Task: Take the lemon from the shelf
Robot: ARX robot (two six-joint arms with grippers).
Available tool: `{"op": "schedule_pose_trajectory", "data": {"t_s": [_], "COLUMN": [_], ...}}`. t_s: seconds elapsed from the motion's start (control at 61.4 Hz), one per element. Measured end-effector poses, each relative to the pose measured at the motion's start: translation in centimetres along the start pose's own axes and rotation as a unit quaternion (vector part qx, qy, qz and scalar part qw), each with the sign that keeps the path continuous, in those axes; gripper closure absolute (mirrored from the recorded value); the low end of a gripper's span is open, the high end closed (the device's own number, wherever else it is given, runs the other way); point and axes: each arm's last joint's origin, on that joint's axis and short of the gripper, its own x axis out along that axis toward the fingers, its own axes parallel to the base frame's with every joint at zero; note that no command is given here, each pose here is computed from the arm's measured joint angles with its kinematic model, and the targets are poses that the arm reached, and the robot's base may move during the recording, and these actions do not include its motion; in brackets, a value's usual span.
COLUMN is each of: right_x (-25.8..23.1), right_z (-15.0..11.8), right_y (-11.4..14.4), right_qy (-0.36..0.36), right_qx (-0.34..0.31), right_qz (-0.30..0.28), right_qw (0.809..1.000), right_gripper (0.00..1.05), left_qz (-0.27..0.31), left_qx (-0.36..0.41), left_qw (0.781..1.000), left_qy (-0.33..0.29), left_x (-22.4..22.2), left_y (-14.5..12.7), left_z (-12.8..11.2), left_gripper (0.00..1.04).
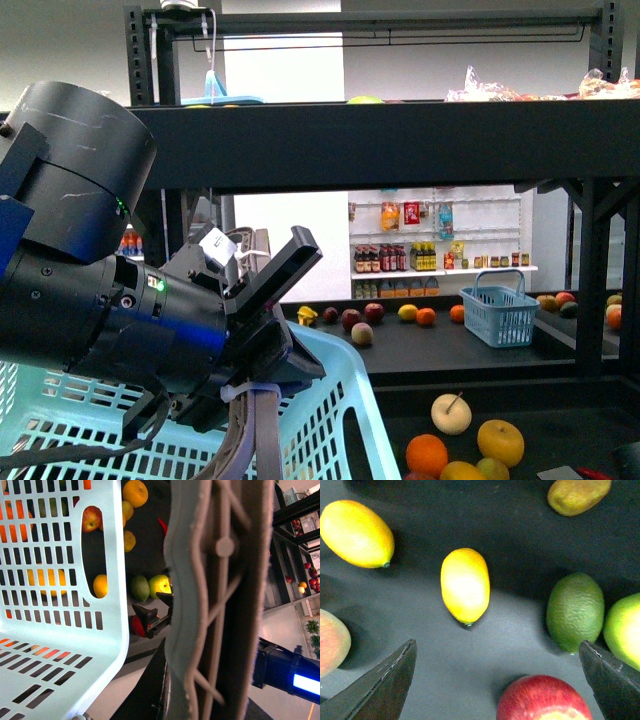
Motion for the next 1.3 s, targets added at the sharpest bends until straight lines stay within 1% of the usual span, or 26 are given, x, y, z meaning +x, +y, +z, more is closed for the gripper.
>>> {"op": "schedule_pose_trajectory", "data": {"t_s": [0.277, 0.668, 1.042, 1.303], "right_x": [4.4, 8.1, 11.1, 12.2], "right_z": [0.1, -0.7, -1.4, -2.0], "right_y": [0.6, 2.5, 1.9, 2.2], "right_qy": [0.011, 0.028, 0.038, 0.043], "right_qx": [-0.013, -0.030, -0.023, -0.014], "right_qz": [-0.002, 0.015, 0.007, 0.018], "right_qw": [1.000, 0.999, 0.999, 0.999], "right_gripper": [0.07, 0.07, 0.07, 0.07], "left_qz": [0.000, 0.000, 0.000, 0.000], "left_qx": [0.000, 0.000, 0.000, 0.000], "left_qw": [1.000, 1.000, 1.000, 1.000], "left_qy": [0.000, 0.000, 0.000, 0.000], "left_x": [0.0, 0.0, 0.0, 0.0], "left_y": [0.0, 0.0, 0.0, 0.0], "left_z": [0.0, 0.0, 0.0, 0.0], "left_gripper": [0.93, 0.93, 0.93, 0.93]}}
